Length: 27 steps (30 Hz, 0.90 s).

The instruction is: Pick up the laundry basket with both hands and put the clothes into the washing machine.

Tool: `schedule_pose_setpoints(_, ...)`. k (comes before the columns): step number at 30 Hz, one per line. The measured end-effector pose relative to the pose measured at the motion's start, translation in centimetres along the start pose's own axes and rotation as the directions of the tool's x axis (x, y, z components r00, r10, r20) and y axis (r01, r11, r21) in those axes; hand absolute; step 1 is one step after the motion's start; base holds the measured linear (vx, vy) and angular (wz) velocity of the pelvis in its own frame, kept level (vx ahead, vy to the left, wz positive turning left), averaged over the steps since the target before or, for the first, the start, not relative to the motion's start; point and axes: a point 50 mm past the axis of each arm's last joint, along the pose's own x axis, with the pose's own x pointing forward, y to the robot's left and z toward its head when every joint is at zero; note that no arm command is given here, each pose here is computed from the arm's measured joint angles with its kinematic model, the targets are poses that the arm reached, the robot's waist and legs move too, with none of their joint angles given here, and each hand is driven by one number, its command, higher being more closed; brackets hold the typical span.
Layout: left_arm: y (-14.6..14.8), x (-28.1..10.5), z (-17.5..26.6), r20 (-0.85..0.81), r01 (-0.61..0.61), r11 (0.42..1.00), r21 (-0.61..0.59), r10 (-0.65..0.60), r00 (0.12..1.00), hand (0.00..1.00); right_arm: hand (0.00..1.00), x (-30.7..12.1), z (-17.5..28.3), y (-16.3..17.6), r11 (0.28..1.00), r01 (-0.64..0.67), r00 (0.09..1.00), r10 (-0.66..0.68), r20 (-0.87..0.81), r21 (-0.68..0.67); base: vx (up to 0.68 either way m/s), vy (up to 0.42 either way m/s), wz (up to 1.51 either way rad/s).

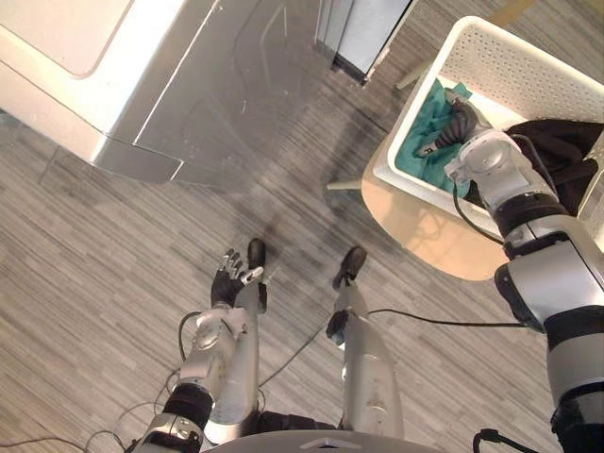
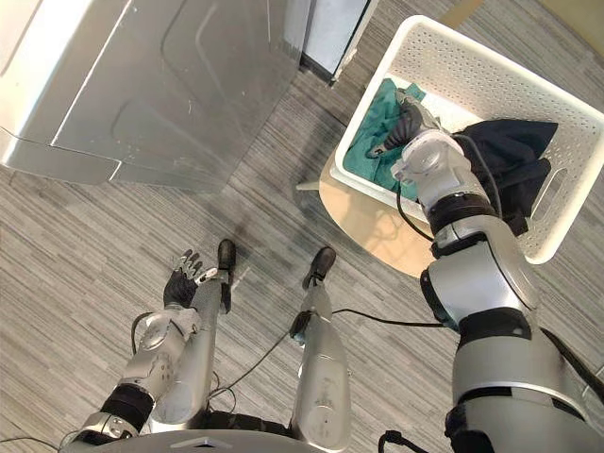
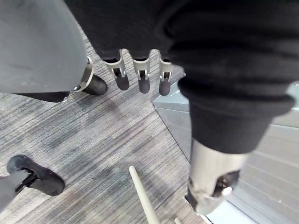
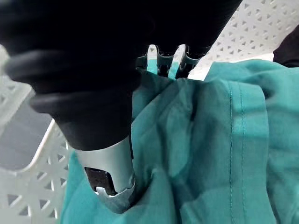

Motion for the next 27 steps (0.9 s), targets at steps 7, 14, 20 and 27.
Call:
schedule_pose_setpoints(7, -1.9, 0.2, 1.5, 0.068, 0.073, 0.995, -0.071, -0.068, 0.995, 0.0, 0.0, 0.1, -1.0, -0.7, 0.998, 0.004, 0.997, -0.009, -0.074, -0.062, -0.01, -0.034, 0.17)
schedule_pose_setpoints(14, -4.1, -0.1, 2.2, 0.107, 0.161, 0.981, -0.109, -0.149, 0.983, 0.0, 1.0, -0.1, -2.2, -1.1, 0.991, 0.006, 0.993, -0.021, -0.112, -0.135, -0.01, -0.03, 0.18)
schedule_pose_setpoints(20, -5.6, -0.3, 3.5, 0.172, 0.211, 0.959, -0.187, -0.179, 0.969, 0.0, 1.0, -0.4, -3.1, -1.8, 0.978, 0.023, 0.991, -0.05, -0.125, -0.206, -0.03, -0.014, 0.12)
schedule_pose_setpoints(27, -5.8, -0.4, 4.1, 0.195, 0.224, 0.95, -0.216, -0.183, 0.964, 0.0, 1.0, -0.5, -3.4, -1.3, 0.978, 0.012, 0.99, -0.04, -0.132, -0.207, -0.01, 0.022, -0.03)
